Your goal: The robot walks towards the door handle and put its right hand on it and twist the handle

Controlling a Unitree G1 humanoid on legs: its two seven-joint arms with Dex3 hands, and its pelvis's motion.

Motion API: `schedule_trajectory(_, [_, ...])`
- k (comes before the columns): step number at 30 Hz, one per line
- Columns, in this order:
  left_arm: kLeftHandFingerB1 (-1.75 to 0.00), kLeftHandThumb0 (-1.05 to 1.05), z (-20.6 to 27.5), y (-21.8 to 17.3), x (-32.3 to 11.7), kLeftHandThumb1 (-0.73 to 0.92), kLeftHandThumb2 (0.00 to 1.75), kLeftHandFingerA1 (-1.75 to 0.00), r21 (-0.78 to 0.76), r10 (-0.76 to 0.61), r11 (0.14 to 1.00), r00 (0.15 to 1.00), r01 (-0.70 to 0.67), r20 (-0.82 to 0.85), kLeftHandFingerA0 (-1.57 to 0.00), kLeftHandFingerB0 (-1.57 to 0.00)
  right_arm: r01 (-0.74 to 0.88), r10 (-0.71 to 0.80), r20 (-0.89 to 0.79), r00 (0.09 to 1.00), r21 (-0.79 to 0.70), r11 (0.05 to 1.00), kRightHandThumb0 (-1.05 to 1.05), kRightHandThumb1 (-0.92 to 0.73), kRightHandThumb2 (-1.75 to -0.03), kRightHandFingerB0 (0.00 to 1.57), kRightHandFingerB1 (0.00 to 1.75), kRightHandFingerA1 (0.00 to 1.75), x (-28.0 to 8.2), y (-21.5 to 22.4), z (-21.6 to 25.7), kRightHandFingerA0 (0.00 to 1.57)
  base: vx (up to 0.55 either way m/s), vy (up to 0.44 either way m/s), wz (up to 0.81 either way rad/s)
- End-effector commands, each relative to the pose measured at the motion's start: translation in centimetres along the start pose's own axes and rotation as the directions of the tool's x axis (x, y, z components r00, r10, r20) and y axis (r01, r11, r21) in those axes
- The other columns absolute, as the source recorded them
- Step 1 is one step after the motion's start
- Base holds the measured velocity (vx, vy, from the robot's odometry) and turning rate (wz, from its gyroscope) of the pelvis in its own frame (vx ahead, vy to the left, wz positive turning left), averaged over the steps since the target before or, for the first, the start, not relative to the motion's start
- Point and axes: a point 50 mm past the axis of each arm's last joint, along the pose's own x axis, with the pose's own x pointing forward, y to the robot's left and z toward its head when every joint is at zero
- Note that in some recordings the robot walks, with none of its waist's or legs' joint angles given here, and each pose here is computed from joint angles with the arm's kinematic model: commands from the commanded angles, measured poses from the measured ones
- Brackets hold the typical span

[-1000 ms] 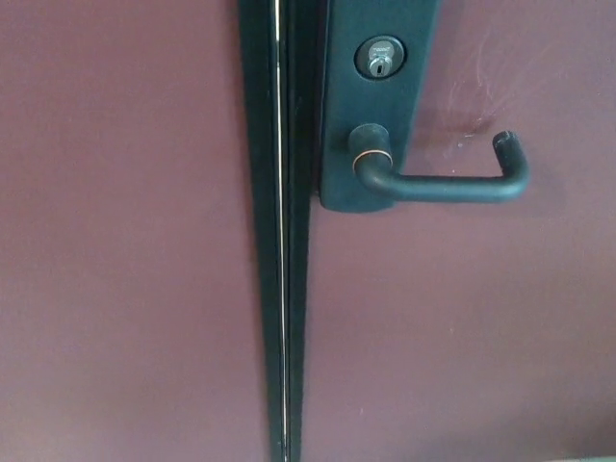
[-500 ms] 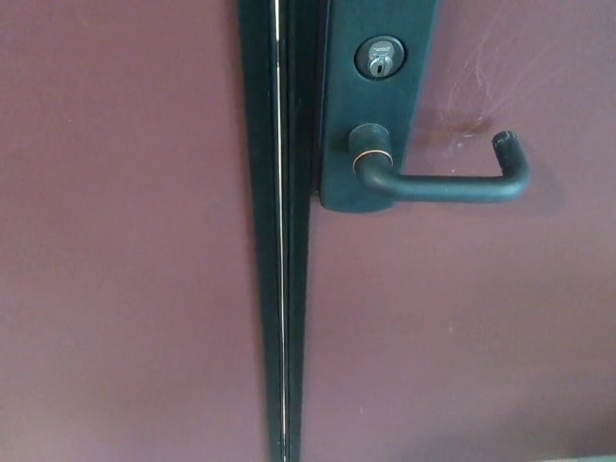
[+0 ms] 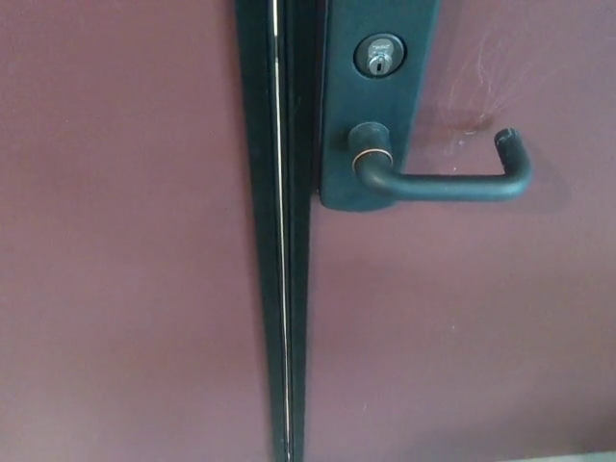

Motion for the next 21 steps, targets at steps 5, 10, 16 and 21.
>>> schedule_trajectory(5, [-0.71,-0.25,-0.1,0.2,-0.1,0.30,0.85,-0.87,0.006,-0.016,1.000,1.000,0.016,0.000,-0.61,-0.47,-0.099,0.094,0.446,0.890,-0.013,0.995,-0.51,-0.61,-0.59,0.40,0.45,0.51,-2.0,-4.8,10.7,0.45,0.00,0.000,0.00])
schedule_trajectory(10, [-0.71,-0.28,-0.4,0.5,-0.2,0.29,0.82,-0.86,0.009,-0.018,1.000,1.000,0.018,-0.015,-0.62,-0.47,-0.136,0.187,0.610,0.770,-0.129,0.982,-0.88,-0.68,-0.61,0.20,0.91,1.14,-4.1,-3.9,16.7,0.24,0.00,0.000,0.00])
schedule_trajectory(16, [-0.71,-0.28,-0.4,0.5,-0.3,0.34,0.68,-0.90,0.024,-0.033,0.999,0.999,0.033,-0.006,-0.58,-0.49,-0.229,0.407,0.737,0.539,-0.337,0.913,-0.95,-0.51,-1.03,0.23,0.70,0.82,-7.3,-0.6,23.9,0.24,0.00,0.000,0.00])
schedule_trajectory(21, [-0.71,-0.29,-0.5,0.6,-0.3,0.33,0.66,-0.90,0.029,-0.031,0.999,0.999,0.032,-0.012,-0.59,-0.50,-0.270,0.552,0.724,0.414,-0.482,0.834,-1.03,-0.57,-0.63,0.27,0.69,0.91,-9.0,2.0,27.4,0.26,0.00,0.000,0.00])
